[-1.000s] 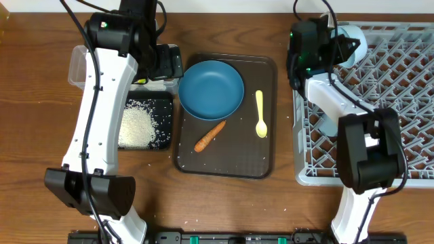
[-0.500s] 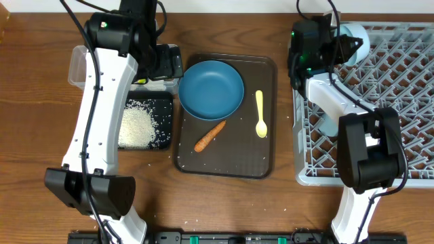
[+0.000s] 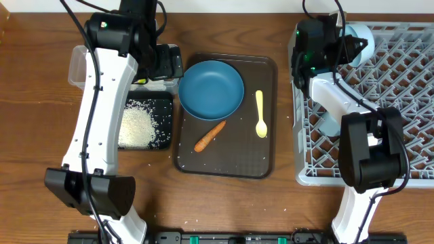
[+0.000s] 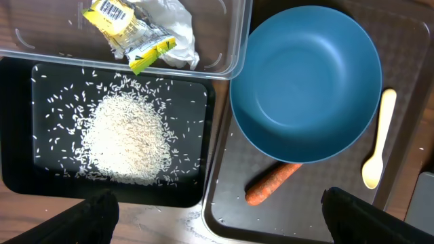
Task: Sort waste into correct bins and load items into the dishwasher rack
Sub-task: 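Carry light-blue bowl with right gripper and place it in rack, then move right gripper to blue plate and grasp its rim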
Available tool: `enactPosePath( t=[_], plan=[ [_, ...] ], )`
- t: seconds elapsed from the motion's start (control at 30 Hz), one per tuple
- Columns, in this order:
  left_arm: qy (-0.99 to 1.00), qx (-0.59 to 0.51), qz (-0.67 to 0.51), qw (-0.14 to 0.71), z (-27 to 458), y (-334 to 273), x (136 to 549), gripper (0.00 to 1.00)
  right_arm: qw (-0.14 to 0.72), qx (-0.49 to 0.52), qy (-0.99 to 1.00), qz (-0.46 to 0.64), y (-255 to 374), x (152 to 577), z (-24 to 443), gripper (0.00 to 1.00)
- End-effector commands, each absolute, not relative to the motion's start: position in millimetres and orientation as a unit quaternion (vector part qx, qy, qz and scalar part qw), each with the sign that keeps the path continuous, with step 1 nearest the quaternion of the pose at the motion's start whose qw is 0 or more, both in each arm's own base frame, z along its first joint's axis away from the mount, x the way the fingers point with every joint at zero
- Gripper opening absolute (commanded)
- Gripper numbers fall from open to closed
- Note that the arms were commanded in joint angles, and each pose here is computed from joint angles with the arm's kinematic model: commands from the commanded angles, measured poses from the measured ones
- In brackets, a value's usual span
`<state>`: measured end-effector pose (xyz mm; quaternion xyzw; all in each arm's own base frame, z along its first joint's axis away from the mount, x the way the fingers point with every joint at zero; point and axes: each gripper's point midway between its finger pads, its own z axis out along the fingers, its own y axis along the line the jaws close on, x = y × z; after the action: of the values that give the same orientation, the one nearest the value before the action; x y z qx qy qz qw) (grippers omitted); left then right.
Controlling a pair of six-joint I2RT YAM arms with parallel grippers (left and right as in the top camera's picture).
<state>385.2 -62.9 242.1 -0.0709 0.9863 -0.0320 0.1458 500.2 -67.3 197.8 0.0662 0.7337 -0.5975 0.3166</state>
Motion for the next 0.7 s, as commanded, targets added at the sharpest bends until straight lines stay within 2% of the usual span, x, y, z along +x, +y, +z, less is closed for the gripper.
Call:
enactPosePath(
  t=[0.0,0.3,0.5,0.6,0.67],
  plan=[
    [0.986,-0.074,-0.029,0.144,242,-62,385,0.98,0.323,0.075,0.731,-0.596,-61,500,196,0.01],
    [0.986,-0.074,-0.029,0.144,242,-62,385,0.98,0.311,-0.003,0.76,-0.571,-42,509,175,0.01],
    [0.986,-0.074,-0.029,0.144,242,-62,385,0.98,0.323,-0.009,0.762,-0.561,-26,509,172,0.01],
    [0.986,-0.074,-0.029,0.144,242,-62,385,0.98,0.331,-0.019,0.762,-0.556,-12,510,172,0.06],
    [0.986,-0.074,-0.029,0.144,242,-62,385,0.98,0.337,-0.028,0.762,-0.552,-1,510,172,0.18]
  ],
)
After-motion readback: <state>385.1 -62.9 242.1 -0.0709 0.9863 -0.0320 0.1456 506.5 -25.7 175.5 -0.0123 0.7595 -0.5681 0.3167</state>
